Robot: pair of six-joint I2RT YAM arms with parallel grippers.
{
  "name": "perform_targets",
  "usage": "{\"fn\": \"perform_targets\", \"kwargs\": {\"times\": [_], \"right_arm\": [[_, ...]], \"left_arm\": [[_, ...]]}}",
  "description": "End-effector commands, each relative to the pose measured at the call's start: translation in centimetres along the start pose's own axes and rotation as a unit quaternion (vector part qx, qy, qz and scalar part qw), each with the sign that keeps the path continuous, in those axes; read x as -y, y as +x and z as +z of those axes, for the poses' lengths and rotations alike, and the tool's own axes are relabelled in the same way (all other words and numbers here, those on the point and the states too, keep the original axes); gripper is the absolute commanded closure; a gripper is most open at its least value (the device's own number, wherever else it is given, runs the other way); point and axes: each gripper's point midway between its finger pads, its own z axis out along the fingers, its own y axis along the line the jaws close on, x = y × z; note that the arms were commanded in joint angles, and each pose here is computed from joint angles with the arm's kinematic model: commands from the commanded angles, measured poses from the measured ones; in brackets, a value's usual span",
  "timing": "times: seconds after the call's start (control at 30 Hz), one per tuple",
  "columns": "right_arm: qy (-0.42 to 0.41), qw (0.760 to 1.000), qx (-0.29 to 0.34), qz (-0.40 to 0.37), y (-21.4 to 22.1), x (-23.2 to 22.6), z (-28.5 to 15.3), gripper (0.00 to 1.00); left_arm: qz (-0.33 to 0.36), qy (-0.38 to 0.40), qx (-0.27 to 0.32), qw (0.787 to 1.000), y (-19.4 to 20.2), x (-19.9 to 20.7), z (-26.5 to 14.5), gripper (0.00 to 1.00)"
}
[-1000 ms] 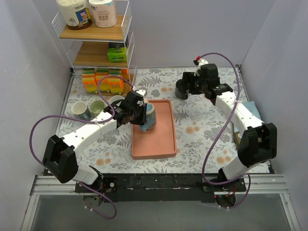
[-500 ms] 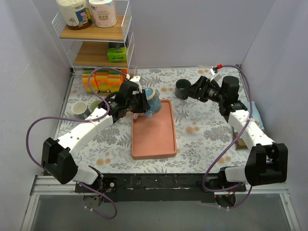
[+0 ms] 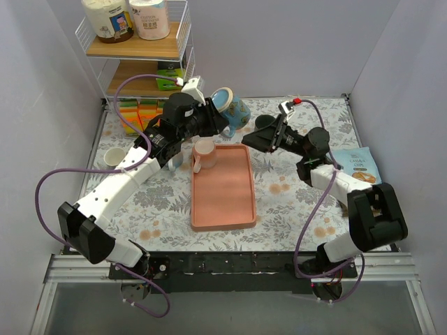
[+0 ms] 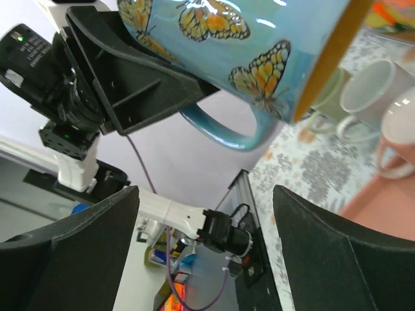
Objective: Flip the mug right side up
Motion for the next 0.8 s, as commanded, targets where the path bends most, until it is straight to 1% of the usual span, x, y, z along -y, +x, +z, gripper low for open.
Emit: {"fn": "perform_targets", "kwargs": {"times": [0.0,0.03,0.1,0.17,0.3,0.33,0.43,0.53,0.57,0.63,0.67,0.73,0.77], "right_arm": [[-0.162,0.986,0.014,-0.039,-1.8,-7.7,1.3,0.10],[-0.166,0.986,0.014,-0.022,-1.9,-6.8,1.8,0.10],[-0.195,0.981,0.017,-0.014,-2.4,-7.8,1.9,0.10],[-0.194,0.981,0.017,-0.008,-2.6,-7.2,2.4,0.10],[-0.166,0.986,0.021,-0.012,-2.9,-6.4,3.0,0.09],[-0.168,0.985,0.022,-0.029,-3.0,-6.7,3.2,0.09],[-0.180,0.982,0.021,-0.045,-3.6,-7.7,3.8,0.11],[-0.185,0.981,0.022,-0.047,-4.0,-7.9,4.3,0.17],[-0.191,0.980,0.022,-0.049,-4.1,-8.2,4.5,0.22],[-0.201,0.978,0.026,-0.048,-4.1,-8.5,4.6,0.28],[-0.209,0.977,0.026,-0.045,-4.2,-8.9,4.7,0.33],[-0.217,0.975,0.030,-0.044,-4.3,-8.9,4.8,0.41],[-0.220,0.974,0.029,-0.043,-4.2,-9.1,4.8,0.48]], "left_arm": [[-0.004,0.112,0.110,0.988,-7.2,6.2,-3.5,1.00],[-0.008,0.127,0.111,0.986,-7.4,6.9,-4.1,1.00],[-0.010,0.142,0.124,0.982,-8.2,7.7,-4.7,1.00],[-0.012,0.149,0.133,0.980,-8.9,8.2,-5.1,1.00],[-0.013,0.164,0.144,0.976,-9.6,9.0,-5.9,1.00],[-0.014,0.166,0.145,0.975,-9.8,9.0,-5.9,1.00],[-0.022,0.175,0.135,0.975,-9.3,9.3,-5.8,1.00],[-0.029,0.180,0.135,0.974,-9.1,9.3,-5.9,1.00],[-0.031,0.184,0.141,0.972,-9.3,9.5,-6.0,1.00],[-0.034,0.188,0.146,0.971,-9.5,9.7,-6.2,1.00],[-0.035,0.189,0.150,0.970,-9.7,9.7,-6.3,1.00],[-0.040,0.195,0.155,0.968,-9.9,10.0,-6.6,1.00],[-0.043,0.196,0.157,0.967,-9.9,9.9,-6.6,1.00]]}}
